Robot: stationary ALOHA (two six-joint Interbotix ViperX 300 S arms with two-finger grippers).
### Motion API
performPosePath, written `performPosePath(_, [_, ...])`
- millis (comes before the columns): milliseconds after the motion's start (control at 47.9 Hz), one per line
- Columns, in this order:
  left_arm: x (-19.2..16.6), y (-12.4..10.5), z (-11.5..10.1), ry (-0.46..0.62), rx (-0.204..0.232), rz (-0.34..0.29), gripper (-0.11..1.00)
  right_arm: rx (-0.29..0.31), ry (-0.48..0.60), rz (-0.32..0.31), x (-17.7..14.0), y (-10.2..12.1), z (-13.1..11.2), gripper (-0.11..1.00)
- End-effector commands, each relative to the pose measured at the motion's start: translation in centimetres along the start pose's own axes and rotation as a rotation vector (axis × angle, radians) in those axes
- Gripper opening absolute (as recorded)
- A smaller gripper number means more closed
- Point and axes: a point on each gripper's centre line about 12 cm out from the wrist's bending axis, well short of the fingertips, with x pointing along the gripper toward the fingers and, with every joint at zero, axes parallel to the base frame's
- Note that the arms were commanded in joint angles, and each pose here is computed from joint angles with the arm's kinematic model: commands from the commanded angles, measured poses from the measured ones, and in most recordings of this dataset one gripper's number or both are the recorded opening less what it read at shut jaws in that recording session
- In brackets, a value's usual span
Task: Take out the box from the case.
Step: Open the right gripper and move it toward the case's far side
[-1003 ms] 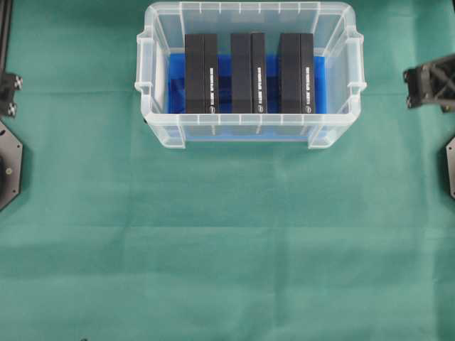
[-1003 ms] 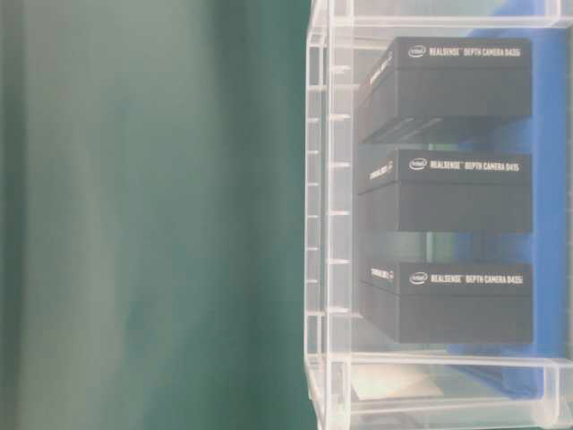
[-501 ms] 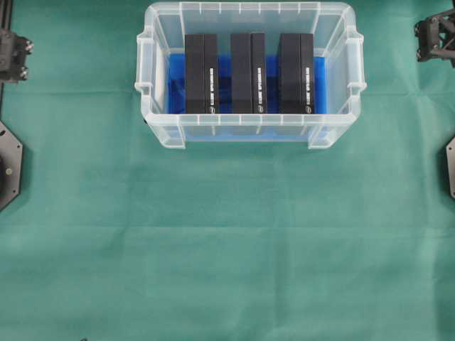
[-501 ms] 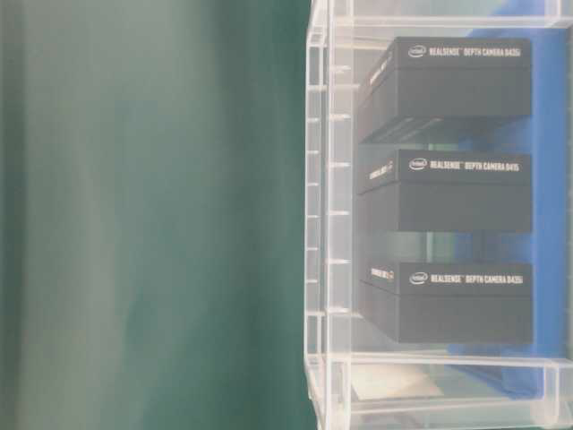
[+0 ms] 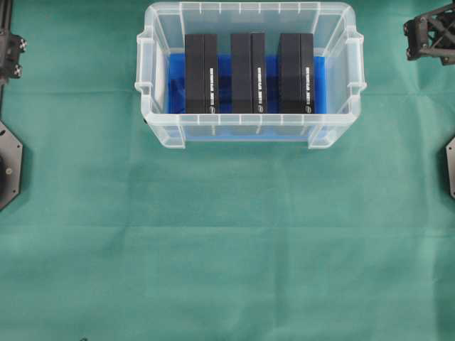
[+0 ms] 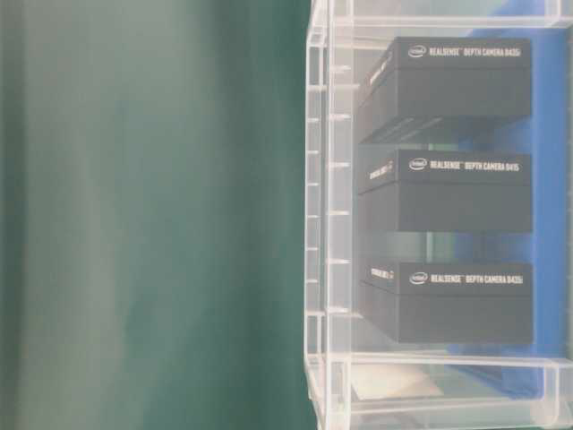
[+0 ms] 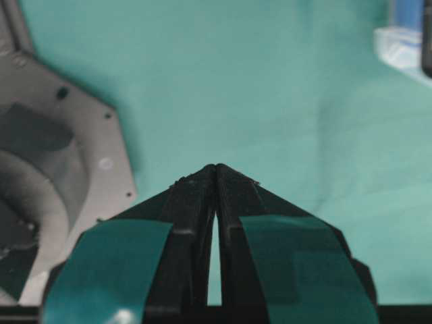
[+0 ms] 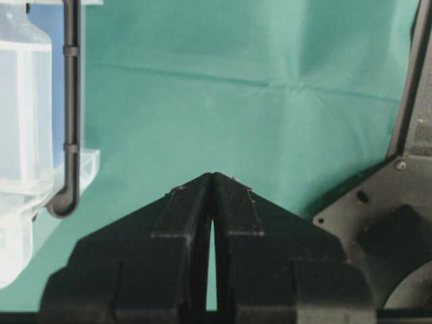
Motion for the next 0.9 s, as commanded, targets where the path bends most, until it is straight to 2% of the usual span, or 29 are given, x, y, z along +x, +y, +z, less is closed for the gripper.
performPosePath(0, [-0.42, 0.09, 0.22, -0.007, -0.014, -0.006, 0.01, 0.005, -0.012, 0.022, -0.56, 0.22, 0.32, 0.0])
performPosePath(125, [-0.38, 0.04, 0.25, -0.009, -0.013, -0.01, 0.04, 0.005, -0.013, 0.025, -0.55, 0.21, 0.31, 0.01])
performPosePath(230, [-0.42, 0.03, 0.23, -0.008, -0.013, -0.011, 0.16, 0.005, -0.014, 0.032, -0.56, 0.3, 0.29, 0.1])
performPosePath(313, [-0.42, 0.0, 0.21, -0.006, -0.018, -0.013, 0.35, 0.004, -0.016, 0.029, -0.51, 0.3, 0.35, 0.28])
performPosePath(459, [-0.38, 0.01, 0.18, -0.004, -0.033, -0.013, 0.8, 0.011, -0.015, 0.02, -0.3, 0.18, 0.26, 0.73])
performPosePath(543, [-0.38, -0.03, 0.23, -0.007, -0.036, -0.016, 0.96, 0.01, -0.011, 0.007, 0.06, 0.06, 0.17, 0.9])
performPosePath(606, [-0.29, -0.01, 0.24, -0.008, -0.039, -0.016, 0.98, 0.01, -0.01, 0.006, 0.14, 0.07, 0.16, 0.95])
performPosePath(877, [-0.24, 0.05, 0.34, -0.011, -0.057, -0.014, 0.97, 0.008, -0.009, 0.005, 0.21, 0.15, 0.13, 0.95])
